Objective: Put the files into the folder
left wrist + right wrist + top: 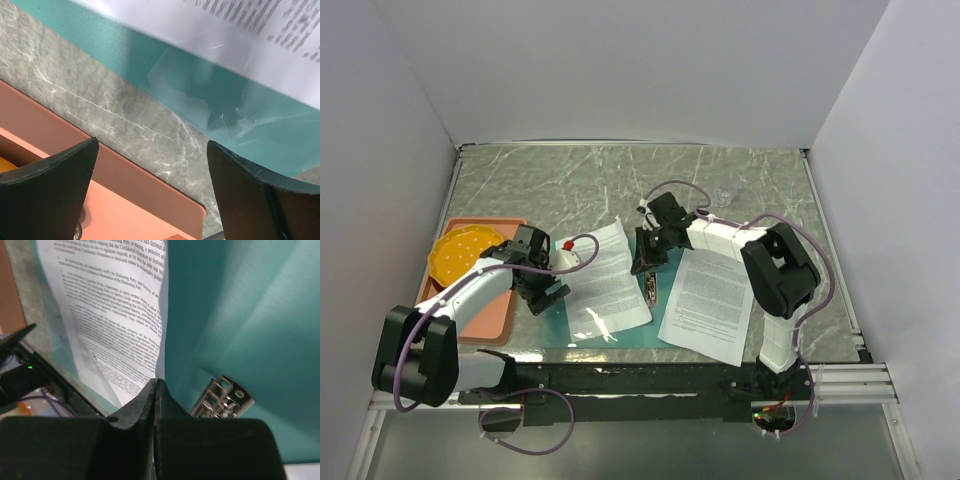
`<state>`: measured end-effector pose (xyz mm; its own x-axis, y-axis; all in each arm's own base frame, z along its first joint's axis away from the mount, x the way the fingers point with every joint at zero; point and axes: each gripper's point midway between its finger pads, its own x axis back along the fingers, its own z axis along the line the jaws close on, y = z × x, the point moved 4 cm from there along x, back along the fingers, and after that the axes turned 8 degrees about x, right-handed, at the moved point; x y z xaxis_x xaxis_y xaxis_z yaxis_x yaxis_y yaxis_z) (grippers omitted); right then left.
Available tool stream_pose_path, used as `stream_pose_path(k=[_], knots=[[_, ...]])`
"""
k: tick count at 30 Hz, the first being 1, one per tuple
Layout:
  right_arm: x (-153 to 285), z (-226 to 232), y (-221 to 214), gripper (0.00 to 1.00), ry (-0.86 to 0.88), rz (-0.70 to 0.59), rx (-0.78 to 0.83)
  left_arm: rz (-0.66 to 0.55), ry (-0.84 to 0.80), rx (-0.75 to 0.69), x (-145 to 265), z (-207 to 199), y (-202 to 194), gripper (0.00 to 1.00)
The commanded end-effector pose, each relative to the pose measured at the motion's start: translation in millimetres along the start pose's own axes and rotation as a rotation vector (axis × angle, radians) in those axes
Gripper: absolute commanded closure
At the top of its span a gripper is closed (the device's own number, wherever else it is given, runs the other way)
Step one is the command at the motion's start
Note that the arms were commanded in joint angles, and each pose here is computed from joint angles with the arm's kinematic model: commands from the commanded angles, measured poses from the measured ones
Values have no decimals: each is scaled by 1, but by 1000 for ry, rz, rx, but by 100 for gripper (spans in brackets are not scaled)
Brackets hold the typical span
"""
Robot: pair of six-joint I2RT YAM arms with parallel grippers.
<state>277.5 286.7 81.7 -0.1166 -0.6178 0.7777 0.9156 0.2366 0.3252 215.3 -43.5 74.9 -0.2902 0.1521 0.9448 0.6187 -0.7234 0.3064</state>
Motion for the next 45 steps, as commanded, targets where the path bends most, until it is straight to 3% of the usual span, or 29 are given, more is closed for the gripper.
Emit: stream_pose_path(k=[1, 5, 12, 16, 23, 45], knots=[[-1, 17, 15, 100, 104, -39, 50, -44, -5, -32, 2, -1, 6, 4], [0, 21, 22, 100, 112, -78, 8, -35, -3, -43, 3, -2, 2, 4], [15, 5, 31, 100, -38, -200, -148, -23, 14, -71, 6, -4, -9, 3], [20, -7, 24, 100, -134, -210, -228, -25, 15, -64, 7, -4, -8, 4], [22, 3, 14, 100, -123, -191, -286, -31, 10, -61, 6, -4, -6, 4], [-10, 40, -17, 100, -63, -176, -211, 12, 19, -73, 3, -11, -26, 4]])
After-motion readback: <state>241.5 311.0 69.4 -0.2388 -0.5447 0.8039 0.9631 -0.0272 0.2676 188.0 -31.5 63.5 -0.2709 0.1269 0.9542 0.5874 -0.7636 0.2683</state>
